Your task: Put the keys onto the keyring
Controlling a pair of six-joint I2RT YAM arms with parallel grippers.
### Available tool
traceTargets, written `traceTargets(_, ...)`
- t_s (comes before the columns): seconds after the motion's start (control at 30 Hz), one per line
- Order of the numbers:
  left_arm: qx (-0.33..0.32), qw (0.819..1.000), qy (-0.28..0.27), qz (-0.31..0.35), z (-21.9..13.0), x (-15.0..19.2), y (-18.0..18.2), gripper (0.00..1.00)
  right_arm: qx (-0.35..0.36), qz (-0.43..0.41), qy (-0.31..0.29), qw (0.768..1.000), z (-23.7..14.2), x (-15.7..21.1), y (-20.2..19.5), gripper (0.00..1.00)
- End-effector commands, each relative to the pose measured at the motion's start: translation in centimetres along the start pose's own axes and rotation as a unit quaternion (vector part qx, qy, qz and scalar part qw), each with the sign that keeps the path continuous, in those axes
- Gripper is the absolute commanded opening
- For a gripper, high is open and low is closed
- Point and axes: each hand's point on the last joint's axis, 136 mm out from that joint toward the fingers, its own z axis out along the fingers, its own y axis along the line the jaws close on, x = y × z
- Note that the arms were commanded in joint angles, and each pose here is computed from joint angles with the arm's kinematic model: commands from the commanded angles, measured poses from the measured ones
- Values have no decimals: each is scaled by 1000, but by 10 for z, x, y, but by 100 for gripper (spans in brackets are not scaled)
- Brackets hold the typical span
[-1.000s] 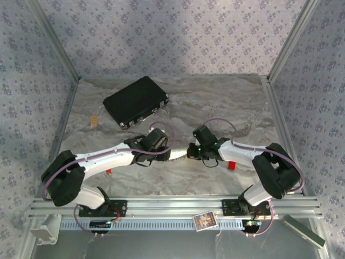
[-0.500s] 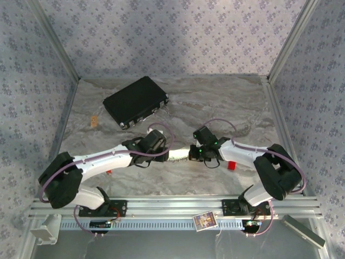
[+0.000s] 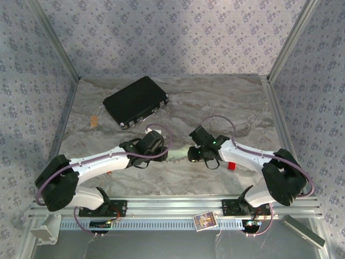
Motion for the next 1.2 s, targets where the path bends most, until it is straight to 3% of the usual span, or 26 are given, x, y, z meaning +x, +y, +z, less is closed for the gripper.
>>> traceTargets(0.0, 7, 999, -36, 5, -8, -12, -1, 53, 50, -93, 11, 994, -9, 0, -1, 33)
traceTargets(0.17, 5, 998, -59, 5, -17, -16, 4, 53, 91, -205, 33, 974, -8, -6, 6, 33)
traceTargets(0.33, 11, 997, -81, 1, -25, -20, 8, 54, 92, -260, 66, 959, 5, -9, 19, 33)
traceTargets(0.63, 12, 994, -106, -10, -35, -21, 15, 54, 129, -281, 104, 945, 23, -9, 14, 31)
traceTargets(1.17, 20, 992, -124, -14, -41, -24, 16, 55, 121, -286, 128, 942, 37, -2, 17, 20)
